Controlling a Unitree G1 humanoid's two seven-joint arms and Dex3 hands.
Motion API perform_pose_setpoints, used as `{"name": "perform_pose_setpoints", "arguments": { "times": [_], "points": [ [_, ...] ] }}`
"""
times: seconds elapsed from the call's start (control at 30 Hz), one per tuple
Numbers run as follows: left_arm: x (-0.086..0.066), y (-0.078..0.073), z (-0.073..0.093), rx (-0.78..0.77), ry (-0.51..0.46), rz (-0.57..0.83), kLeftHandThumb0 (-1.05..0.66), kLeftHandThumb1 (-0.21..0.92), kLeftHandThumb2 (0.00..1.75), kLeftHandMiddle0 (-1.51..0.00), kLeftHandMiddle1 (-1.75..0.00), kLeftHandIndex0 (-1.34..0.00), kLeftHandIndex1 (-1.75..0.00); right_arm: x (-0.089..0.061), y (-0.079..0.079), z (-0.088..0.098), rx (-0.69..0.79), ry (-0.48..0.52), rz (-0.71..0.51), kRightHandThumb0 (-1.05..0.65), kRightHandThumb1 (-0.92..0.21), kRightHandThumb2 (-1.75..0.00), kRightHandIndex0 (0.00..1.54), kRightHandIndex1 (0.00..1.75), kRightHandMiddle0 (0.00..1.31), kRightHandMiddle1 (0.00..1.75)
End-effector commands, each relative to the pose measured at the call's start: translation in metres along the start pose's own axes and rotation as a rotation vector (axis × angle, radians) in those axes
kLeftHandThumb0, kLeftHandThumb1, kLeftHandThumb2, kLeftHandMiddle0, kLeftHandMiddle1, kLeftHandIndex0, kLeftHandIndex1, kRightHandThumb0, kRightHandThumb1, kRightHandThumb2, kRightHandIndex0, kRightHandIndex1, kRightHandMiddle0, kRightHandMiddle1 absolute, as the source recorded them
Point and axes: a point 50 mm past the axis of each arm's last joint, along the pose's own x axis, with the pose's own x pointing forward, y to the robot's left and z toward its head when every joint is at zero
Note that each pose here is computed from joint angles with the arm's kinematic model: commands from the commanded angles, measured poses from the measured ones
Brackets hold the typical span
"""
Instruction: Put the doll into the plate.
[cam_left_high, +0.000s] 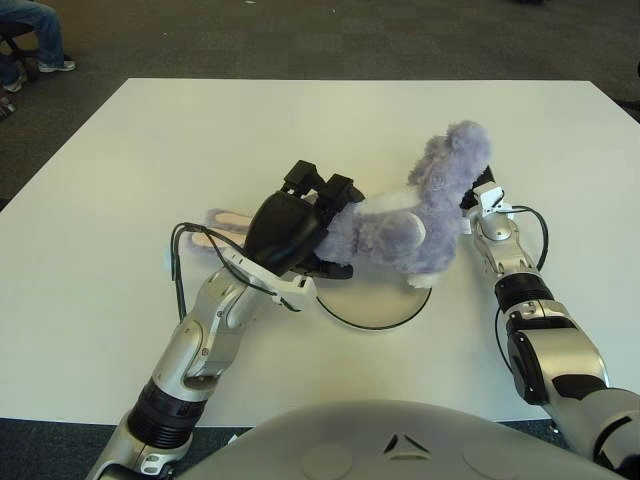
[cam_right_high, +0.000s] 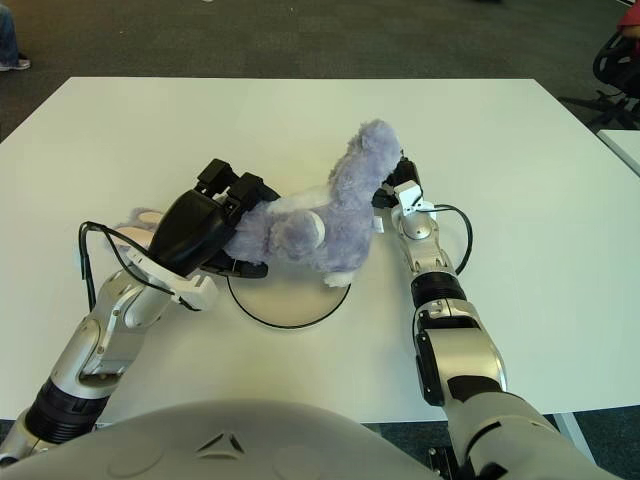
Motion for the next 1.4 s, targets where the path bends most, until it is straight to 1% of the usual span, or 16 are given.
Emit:
{"name": "perform_pose_setpoints", "arguments": {
  "times": [0.0,0.03,0.1,0.23,0.37,0.5,0.57,0.63,0.73,0.87,1.03,1.27,1.37],
  "points": [
    [-0.0002,0.0042,0.0007,-0.011,-0.011,0.017,-0.81,0.76,0.49,0.00,-1.35,-0.02,-1.14,-0.0171,0.0129,-0.0329,-0.016,0.163,0.055,-0.01,-0.52,-1.00,0.56,1.60,0.30,1.65],
    [-0.0005,0.0041,0.0011,-0.026,-0.018,0.020,-0.81,0.77,0.48,0.00,-1.34,-0.02,-1.13,-0.0171,0.0129,-0.0329,-0.014,0.163,0.055,-0.01,-0.52,-1.00,0.56,1.60,0.30,1.65],
    [-0.0011,0.0039,0.0017,-0.056,-0.033,0.027,-0.82,0.79,0.47,0.00,-1.26,-0.01,-1.03,-0.0171,0.0130,-0.0329,-0.011,0.163,0.056,-0.01,-0.52,-1.01,0.57,1.59,0.30,1.66],
    [-0.0019,0.0038,0.0024,-0.115,-0.056,0.034,-0.86,0.88,0.37,0.00,-1.13,0.00,-0.88,-0.0172,0.0129,-0.0331,-0.006,0.163,0.057,-0.01,-0.51,-1.02,0.57,1.59,0.30,1.66],
    [-0.0025,0.0038,0.0023,-0.163,-0.069,0.027,-0.90,0.91,0.36,-0.01,-0.99,0.00,-0.80,-0.0172,0.0129,-0.0332,-0.006,0.165,0.057,-0.01,-0.51,-1.02,0.57,1.59,0.30,1.66],
    [-0.0025,0.0047,0.0022,-0.198,-0.090,0.033,-0.93,0.92,0.40,-0.05,-0.73,0.00,-0.72,-0.0165,0.0126,-0.0327,-0.008,0.165,0.056,-0.01,-0.51,-1.02,0.57,1.60,0.30,1.65],
    [-0.0029,0.0047,0.0018,-0.232,-0.108,0.035,-0.94,0.92,0.42,-0.07,-0.64,0.00,-0.68,-0.0164,0.0126,-0.0326,-0.011,0.165,0.054,-0.01,-0.51,-1.02,0.58,1.60,0.30,1.65],
    [-0.0033,0.0045,0.0014,-0.268,-0.121,0.030,-0.95,0.92,0.45,-0.09,-0.48,0.00,-0.62,-0.0163,0.0126,-0.0326,-0.017,0.165,0.053,-0.01,-0.50,-1.03,0.58,1.60,0.31,1.65],
    [-0.0036,0.0044,0.0008,-0.286,-0.131,0.027,-0.96,0.92,0.51,-0.10,-0.32,0.00,-0.51,-0.0162,0.0126,-0.0326,-0.024,0.164,0.052,-0.01,-0.50,-1.03,0.59,1.60,0.31,1.64],
    [-0.0046,0.0050,-0.0003,-0.287,-0.140,0.029,-0.99,0.92,0.58,-0.13,-0.21,0.00,-0.42,-0.0161,0.0126,-0.0327,-0.033,0.164,0.053,-0.01,-0.49,-1.04,0.59,1.60,0.31,1.64],
    [-0.0055,0.0060,-0.0006,-0.331,-0.157,0.023,-1.01,0.92,0.68,-0.14,-0.15,0.00,-0.35,-0.0163,0.0126,-0.0325,-0.042,0.161,0.058,-0.01,-0.50,-1.03,0.59,1.61,0.32,1.63],
    [-0.0073,0.0064,-0.0031,-0.389,-0.165,0.012,-1.05,0.92,0.73,-0.11,-0.09,0.00,-0.25,-0.0164,0.0128,-0.0321,-0.042,0.158,0.061,-0.01,-0.50,-1.03,0.58,1.61,0.32,1.63],
    [-0.0077,0.0070,-0.0037,-0.383,-0.169,0.015,-1.05,0.92,0.76,-0.11,-0.08,0.00,-0.23,-0.0165,0.0128,-0.0319,-0.039,0.159,0.060,-0.01,-0.50,-1.03,0.58,1.61,0.32,1.64]
  ]
}}
